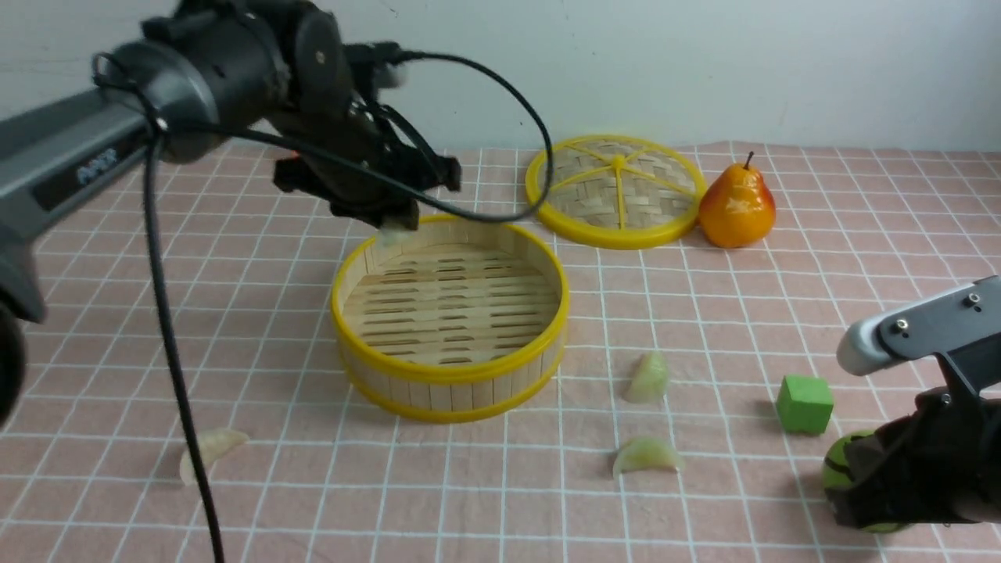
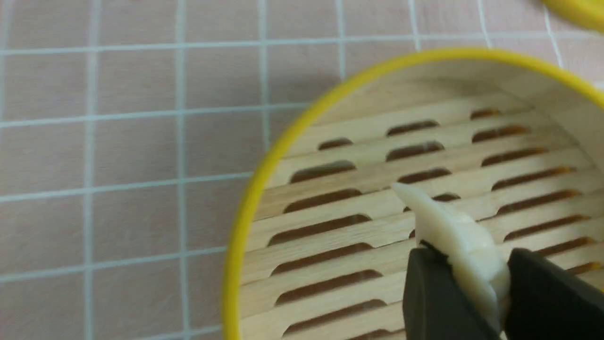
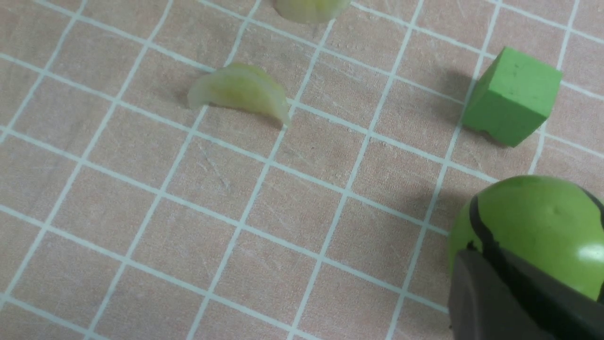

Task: Put the dumplings into the steamer on the table with the pink tablecloth.
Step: 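Place the dumpling into the bamboo steamer basket with the left gripper, then reach for and grasp a dumpling on the table with the left gripper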

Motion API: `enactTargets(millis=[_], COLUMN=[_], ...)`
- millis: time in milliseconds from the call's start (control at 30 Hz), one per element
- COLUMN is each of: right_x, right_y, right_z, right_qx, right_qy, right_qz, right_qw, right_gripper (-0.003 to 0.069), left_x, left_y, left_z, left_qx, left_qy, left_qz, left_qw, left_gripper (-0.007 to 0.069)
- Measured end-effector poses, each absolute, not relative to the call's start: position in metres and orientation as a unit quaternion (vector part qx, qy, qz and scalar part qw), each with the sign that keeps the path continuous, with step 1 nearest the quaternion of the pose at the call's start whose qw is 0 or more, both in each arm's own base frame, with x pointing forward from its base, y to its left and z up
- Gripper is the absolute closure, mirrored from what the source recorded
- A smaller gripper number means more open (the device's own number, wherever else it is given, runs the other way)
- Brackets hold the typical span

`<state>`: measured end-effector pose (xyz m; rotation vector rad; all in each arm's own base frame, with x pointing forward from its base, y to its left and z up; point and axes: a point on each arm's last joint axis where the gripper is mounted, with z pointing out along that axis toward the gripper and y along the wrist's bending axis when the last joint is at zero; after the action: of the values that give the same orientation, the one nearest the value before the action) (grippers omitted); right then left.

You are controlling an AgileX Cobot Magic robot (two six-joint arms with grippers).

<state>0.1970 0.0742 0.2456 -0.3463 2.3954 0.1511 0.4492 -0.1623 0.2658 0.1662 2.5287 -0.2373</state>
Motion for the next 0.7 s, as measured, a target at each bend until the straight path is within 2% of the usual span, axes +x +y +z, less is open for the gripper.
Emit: enactTargets(millis=[67, 133, 167, 200, 233, 333, 400, 433, 500, 567, 667, 700], right_x=[0.197, 0.197, 0.197, 0.197, 0.197, 0.197, 0.196, 0.196, 0.196, 0.196, 0.196, 0.195], right_y=[0.074, 0.074, 0.074, 0.074, 0.074, 0.074, 0.074, 0.074, 0.074, 0.074, 0.074, 0.074], right_z=[0.246, 0.246, 0.246, 0.246, 0.246, 0.245, 0.245, 0.244, 0.244, 0.244, 0.244, 0.244], right_qx=[-0.134, -0.134, -0.134, -0.134, -0.134, -0.134, -0.134, -0.134, -0.133, -0.131, -0.130, -0.129], right_qy=[0.925, 0.925, 0.925, 0.925, 0.925, 0.926, 0.928, 0.928, 0.929, 0.929, 0.929, 0.929], right_qz=[0.058, 0.058, 0.058, 0.058, 0.058, 0.058, 0.056, 0.056, 0.056, 0.058, 0.059, 0.061], right_qw=[0.351, 0.351, 0.351, 0.351, 0.351, 0.349, 0.344, 0.344, 0.341, 0.341, 0.341, 0.340], right_gripper=[0.0640, 0.0638, 0.0638, 0.0638, 0.0637, 0.0634, 0.0634, 0.0634, 0.0630, 0.0628, 0.0627, 0.0627], left_x=[0.460, 0.465, 0.468, 0.468, 0.469, 0.464, 0.453, 0.451, 0.424, 0.401, 0.381, 0.366], left_y=[-0.173, -0.174, -0.174, -0.174, -0.173, -0.170, -0.163, -0.162, -0.144, -0.127, -0.109, -0.092], left_z=[0.228, 0.212, 0.202, 0.202, 0.199, 0.214, 0.242, 0.245, 0.284, 0.306, 0.307, 0.289], left_qx=[0.086, 0.080, 0.061, 0.061, 0.031, 0.010, 0.017, 0.019, 0.034, 0.028, 0.021, 0.018], left_qy=[0.952, 0.954, 0.957, 0.957, 0.958, 0.961, 0.966, 0.967, 0.974, 0.978, 0.983, 0.988], left_qz=[-0.076, -0.074, -0.077, -0.078, -0.084, -0.076, -0.045, -0.041, 0.017, 0.035, 0.043, 0.051], left_qw=[0.284, 0.279, 0.274, 0.275, 0.271, 0.265, 0.253, 0.252, 0.225, 0.205, 0.177, 0.142], left_gripper=[0.0445, 0.0419, 0.0380, 0.0372, 0.0289, 0.0188, 0.0130, 0.0128, 0.0120, 0.0130, 0.0144, 0.0154])
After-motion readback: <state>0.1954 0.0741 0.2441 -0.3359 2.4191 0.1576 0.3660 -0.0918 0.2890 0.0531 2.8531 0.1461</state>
